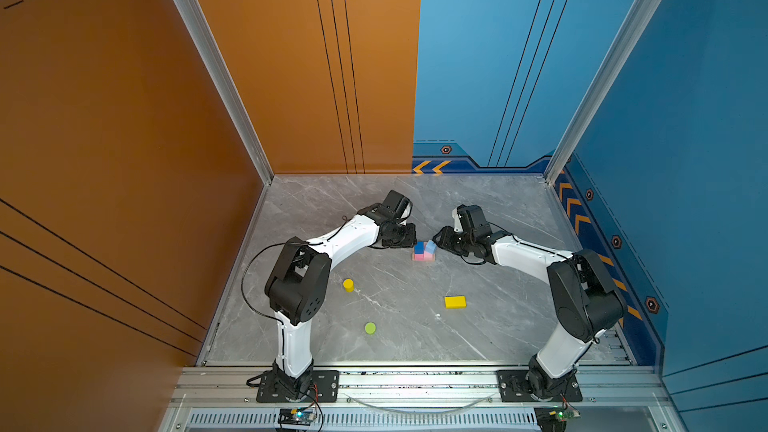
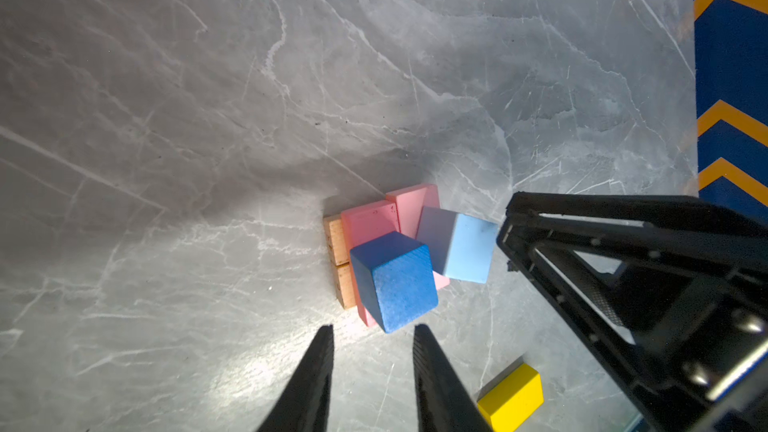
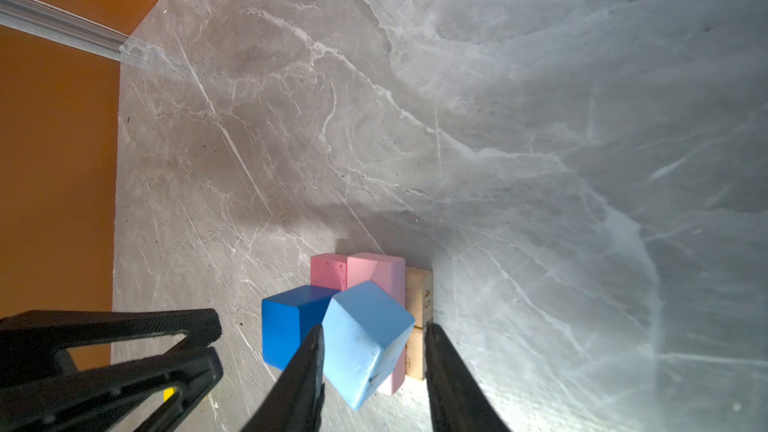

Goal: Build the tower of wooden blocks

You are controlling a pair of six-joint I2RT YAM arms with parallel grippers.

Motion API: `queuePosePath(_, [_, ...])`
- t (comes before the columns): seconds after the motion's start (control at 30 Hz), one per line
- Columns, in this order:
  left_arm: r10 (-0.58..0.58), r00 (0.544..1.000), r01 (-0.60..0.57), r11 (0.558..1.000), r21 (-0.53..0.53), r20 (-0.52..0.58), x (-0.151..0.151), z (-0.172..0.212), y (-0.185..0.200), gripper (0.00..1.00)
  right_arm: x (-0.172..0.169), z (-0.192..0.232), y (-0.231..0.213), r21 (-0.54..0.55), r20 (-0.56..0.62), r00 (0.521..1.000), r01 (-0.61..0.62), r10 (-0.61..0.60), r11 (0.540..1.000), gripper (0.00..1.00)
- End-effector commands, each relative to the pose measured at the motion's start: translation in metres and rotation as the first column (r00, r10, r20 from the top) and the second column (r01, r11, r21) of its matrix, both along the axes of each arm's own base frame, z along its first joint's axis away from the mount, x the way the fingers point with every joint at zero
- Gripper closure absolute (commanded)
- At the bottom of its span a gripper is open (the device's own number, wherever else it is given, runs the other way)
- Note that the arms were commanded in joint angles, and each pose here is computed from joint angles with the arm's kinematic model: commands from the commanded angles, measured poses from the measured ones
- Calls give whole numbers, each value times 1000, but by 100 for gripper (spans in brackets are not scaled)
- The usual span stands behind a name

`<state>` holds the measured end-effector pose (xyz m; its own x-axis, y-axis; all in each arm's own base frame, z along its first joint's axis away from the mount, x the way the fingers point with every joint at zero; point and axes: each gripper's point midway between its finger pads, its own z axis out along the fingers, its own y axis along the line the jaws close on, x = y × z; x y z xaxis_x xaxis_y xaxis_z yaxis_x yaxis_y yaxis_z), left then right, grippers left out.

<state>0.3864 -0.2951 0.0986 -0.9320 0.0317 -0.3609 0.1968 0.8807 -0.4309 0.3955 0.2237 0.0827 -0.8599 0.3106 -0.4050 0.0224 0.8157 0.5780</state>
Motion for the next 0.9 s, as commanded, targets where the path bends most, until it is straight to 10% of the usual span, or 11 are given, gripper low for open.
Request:
queuePosePath(0.0, [-4, 999, 4, 1000, -13, -40, -3, -11, -3, 66, 6, 9, 10, 34, 14, 1000, -12, 11, 999, 61])
queuePosePath(0.87, [-26, 998, 24, 999, -33, -62, -3, -18, -17, 68, 7, 3, 22, 55, -1, 999, -37, 37, 998, 67])
